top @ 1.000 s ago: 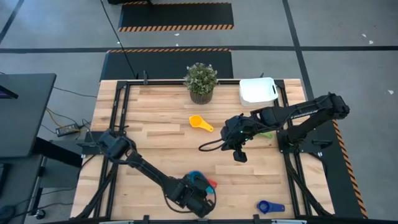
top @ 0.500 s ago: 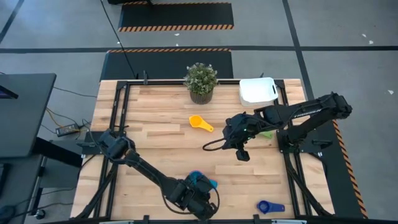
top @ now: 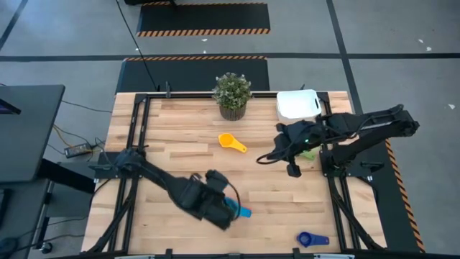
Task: Nest measuring cups in basket
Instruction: Stack the yellow measuring cup on top of the light blue measuring cup
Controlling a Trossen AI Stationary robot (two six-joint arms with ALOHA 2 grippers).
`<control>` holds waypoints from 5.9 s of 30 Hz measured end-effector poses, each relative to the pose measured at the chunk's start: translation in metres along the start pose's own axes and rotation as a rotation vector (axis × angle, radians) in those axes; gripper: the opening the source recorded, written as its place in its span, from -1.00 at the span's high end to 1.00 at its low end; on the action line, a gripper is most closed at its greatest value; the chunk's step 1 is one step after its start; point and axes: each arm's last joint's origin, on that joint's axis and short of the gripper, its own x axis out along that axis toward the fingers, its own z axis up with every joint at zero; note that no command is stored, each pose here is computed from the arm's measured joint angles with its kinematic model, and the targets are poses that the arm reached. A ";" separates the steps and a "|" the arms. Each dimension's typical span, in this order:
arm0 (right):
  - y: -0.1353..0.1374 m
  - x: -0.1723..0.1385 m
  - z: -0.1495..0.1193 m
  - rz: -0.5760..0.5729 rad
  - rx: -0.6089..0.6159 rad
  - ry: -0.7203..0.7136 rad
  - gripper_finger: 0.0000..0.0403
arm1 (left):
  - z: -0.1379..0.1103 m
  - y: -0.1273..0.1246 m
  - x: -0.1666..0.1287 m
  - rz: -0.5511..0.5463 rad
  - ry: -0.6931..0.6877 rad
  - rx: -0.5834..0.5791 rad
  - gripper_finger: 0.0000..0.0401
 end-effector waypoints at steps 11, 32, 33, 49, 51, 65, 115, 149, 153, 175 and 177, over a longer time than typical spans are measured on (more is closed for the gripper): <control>-0.010 -0.044 -0.010 -0.140 0.016 -0.093 0.98 | 0.069 0.027 0.021 0.069 -0.001 0.156 0.96; -0.023 -0.073 0.004 -0.269 0.176 -0.227 0.98 | 0.158 0.097 0.088 0.135 0.250 0.395 0.53; -0.022 -0.080 0.009 -0.266 0.178 -0.256 0.98 | 0.159 0.102 0.096 0.138 0.284 0.372 0.53; -0.015 -0.163 0.039 -0.263 0.051 -0.453 0.98 | 0.152 0.112 0.176 -0.003 0.313 0.484 0.52; -0.015 -0.165 0.039 -0.263 0.051 -0.451 0.98 | 0.153 0.110 0.178 -0.026 0.288 0.535 0.52; -0.015 -0.166 0.039 -0.263 0.051 -0.451 0.98 | 0.172 0.133 0.185 -0.128 0.340 0.617 0.52; -0.015 -0.170 0.039 -0.280 -0.016 -0.475 0.98 | 0.170 0.141 0.259 -0.127 0.411 0.811 0.52; -0.017 -0.169 0.035 -0.340 -0.029 -0.424 0.98 | 0.195 0.096 0.170 -0.069 0.360 0.609 0.93; -0.018 -0.169 0.032 -0.397 -0.024 -0.392 0.98 | 0.186 0.085 0.131 -0.111 0.306 0.551 0.93; -0.017 -0.167 0.032 -0.361 -0.105 -0.372 0.98 | 0.050 0.001 0.031 -0.250 0.271 0.577 0.94; -0.017 -0.166 0.032 -0.346 -0.094 -0.372 0.98 | 0.040 -0.003 0.027 -0.251 0.270 0.571 0.94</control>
